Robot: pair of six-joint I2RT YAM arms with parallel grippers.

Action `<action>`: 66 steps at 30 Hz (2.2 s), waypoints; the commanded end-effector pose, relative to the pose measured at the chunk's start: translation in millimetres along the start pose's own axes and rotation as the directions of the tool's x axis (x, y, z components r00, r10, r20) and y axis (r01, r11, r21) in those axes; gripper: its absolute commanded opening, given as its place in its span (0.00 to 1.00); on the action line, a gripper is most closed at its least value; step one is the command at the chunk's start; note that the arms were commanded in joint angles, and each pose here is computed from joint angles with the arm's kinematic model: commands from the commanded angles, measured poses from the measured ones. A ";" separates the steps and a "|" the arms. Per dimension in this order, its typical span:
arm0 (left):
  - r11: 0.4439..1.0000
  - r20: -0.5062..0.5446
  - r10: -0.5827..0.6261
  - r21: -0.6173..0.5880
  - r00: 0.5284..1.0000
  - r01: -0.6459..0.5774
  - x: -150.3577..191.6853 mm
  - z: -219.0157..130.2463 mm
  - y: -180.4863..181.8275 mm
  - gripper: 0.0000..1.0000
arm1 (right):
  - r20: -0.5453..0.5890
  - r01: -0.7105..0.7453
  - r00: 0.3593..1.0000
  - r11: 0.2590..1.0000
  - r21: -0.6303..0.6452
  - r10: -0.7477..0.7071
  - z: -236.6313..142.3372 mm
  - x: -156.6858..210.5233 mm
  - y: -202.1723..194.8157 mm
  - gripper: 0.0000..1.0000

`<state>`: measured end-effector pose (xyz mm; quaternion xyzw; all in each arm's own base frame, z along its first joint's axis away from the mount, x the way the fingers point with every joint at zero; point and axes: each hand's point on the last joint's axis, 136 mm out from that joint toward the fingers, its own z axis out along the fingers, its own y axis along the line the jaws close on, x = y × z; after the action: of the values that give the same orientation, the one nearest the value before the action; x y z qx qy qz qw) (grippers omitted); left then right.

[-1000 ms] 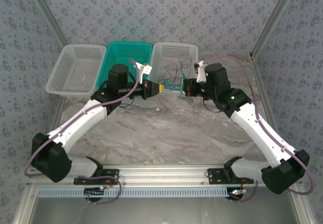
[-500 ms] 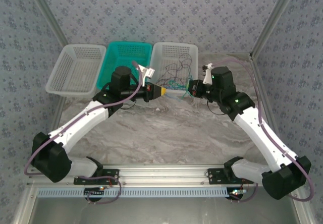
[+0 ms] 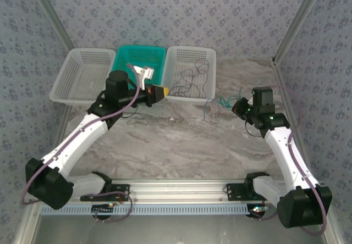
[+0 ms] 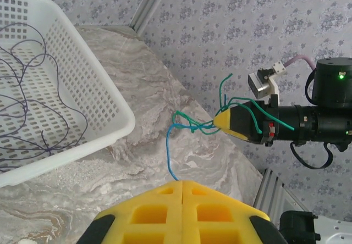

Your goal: Untangle the cables

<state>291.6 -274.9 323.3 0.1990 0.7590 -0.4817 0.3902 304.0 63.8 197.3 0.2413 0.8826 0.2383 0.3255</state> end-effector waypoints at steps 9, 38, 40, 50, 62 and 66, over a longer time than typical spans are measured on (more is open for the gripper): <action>0.986 -0.139 -0.009 0.161 0.990 0.032 50.7 78.7 -32.7 0.74 | -0.051 0.006 0.999 0.977 -0.215 -0.017 -6.6 5.6 55.8 0.01; 0.990 -0.228 -0.037 0.127 0.973 0.067 95.4 107.7 -10.3 0.00 | -0.190 -0.136 0.966 0.970 0.202 0.176 18.4 95.1 -82.0 0.35; 0.989 -0.228 -0.041 0.126 0.973 0.071 97.2 109.8 -10.8 0.00 | -0.151 -0.123 0.977 0.974 0.191 0.153 11.2 85.4 -78.4 0.40; 0.991 -0.161 0.024 0.134 0.987 -0.002 67.6 94.6 -29.5 0.00 | 0.012 -0.029 1.000 0.999 0.024 0.029 -8.7 38.5 -31.8 0.53; 0.891 0.131 0.094 -0.454 0.987 -0.025 -71.1 -23.4 122.3 0.00 | 0.062 -0.086 0.995 0.991 0.104 0.080 -10.0 31.8 -47.2 0.54; 0.837 0.176 0.000 -0.539 0.984 0.097 -82.9 -36.4 202.7 0.00 | 0.048 -0.088 0.995 0.991 0.103 0.083 -11.9 34.6 -46.9 0.54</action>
<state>441.7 -160.5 326.6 0.0538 0.7976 -0.2929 0.5246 259.8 46.0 152.5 0.2929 0.8800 0.1988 0.3167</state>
